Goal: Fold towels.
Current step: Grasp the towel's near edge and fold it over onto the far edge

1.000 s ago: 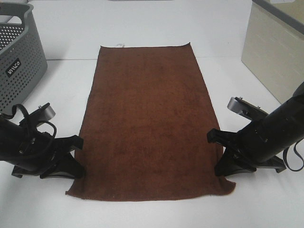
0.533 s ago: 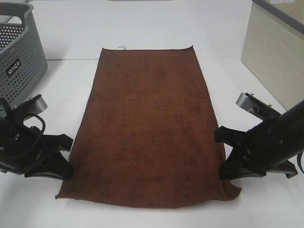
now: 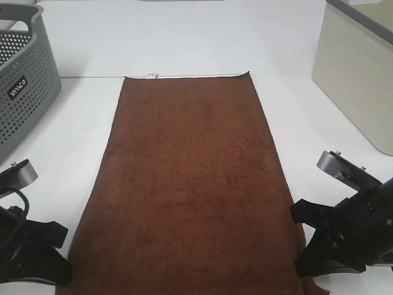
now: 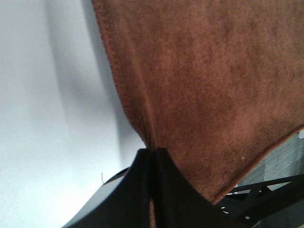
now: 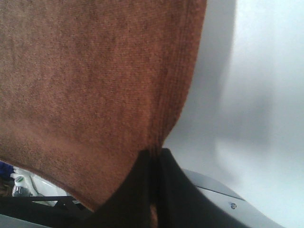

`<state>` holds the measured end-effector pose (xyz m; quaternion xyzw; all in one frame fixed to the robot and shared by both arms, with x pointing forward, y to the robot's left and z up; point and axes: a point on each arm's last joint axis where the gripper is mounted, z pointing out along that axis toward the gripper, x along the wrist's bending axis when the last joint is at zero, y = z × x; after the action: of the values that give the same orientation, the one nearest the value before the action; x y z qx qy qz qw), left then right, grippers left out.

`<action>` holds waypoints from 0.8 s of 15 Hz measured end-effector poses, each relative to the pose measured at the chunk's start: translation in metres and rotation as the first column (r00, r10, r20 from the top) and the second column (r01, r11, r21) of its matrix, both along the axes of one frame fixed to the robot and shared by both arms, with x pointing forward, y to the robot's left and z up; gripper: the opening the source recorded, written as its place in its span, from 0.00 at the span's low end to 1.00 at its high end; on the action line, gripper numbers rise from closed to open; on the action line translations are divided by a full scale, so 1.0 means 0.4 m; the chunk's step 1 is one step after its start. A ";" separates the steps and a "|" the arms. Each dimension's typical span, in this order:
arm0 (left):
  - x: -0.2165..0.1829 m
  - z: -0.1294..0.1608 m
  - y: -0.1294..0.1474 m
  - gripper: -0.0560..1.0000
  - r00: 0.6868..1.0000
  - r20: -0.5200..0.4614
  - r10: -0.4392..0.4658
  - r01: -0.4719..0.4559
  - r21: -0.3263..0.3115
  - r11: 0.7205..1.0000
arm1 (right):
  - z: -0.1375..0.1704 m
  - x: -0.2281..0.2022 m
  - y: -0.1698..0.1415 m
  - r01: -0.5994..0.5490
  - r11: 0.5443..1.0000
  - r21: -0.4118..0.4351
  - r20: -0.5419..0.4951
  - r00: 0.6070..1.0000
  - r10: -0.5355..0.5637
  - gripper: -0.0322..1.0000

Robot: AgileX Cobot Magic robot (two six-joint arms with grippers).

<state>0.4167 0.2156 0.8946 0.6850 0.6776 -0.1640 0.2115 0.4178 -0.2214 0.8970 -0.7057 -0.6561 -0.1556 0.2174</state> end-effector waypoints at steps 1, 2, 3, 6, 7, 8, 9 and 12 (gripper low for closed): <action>-0.003 0.004 0.000 0.05 1.000 0.007 0.000 0.000 -0.002 1.000 | -0.001 -0.002 0.000 -0.001 1.000 0.000 -0.003 1.000 0.001 0.03; -0.003 0.009 0.000 0.05 1.000 0.015 0.007 -0.006 -0.008 1.000 | -0.001 -0.002 0.000 -0.001 1.000 -0.001 -0.003 1.000 0.001 0.03; 0.001 0.014 -0.001 0.05 1.000 0.026 0.009 -0.008 -0.011 1.000 | 0.001 0.002 0.000 -0.006 1.000 -0.002 0.004 1.000 0.006 0.03; 0.073 0.062 -0.014 0.05 0.992 0.120 0.046 -0.043 -0.029 0.999 | 0.055 0.084 0.015 -0.025 1.000 0.016 0.097 0.995 0.023 0.03; 0.102 0.081 -0.019 0.05 0.987 0.153 0.051 -0.046 -0.032 0.998 | 0.077 0.118 0.020 -0.029 0.999 0.016 0.127 0.992 0.027 0.03; 0.133 0.098 -0.024 0.05 0.983 0.178 0.052 -0.048 -0.029 0.998 | 0.099 0.155 0.024 -0.027 1.000 0.007 0.151 0.988 0.026 0.03; 0.170 0.109 -0.028 0.05 0.980 0.195 0.047 -0.046 -0.014 0.999 | 0.123 0.197 0.028 -0.025 1.000 -0.002 0.181 0.983 0.025 0.03; 0.286 0.131 -0.040 0.05 0.970 0.239 0.030 -0.042 0.048 0.998 | 0.171 0.326 0.042 -0.014 1.000 -0.028 0.263 0.965 0.021 0.03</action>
<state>0.5311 0.1995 0.9470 0.6927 0.6636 -0.0587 0.2761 0.5483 -0.2046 0.9652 -0.6758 -0.6874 -0.2373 0.1206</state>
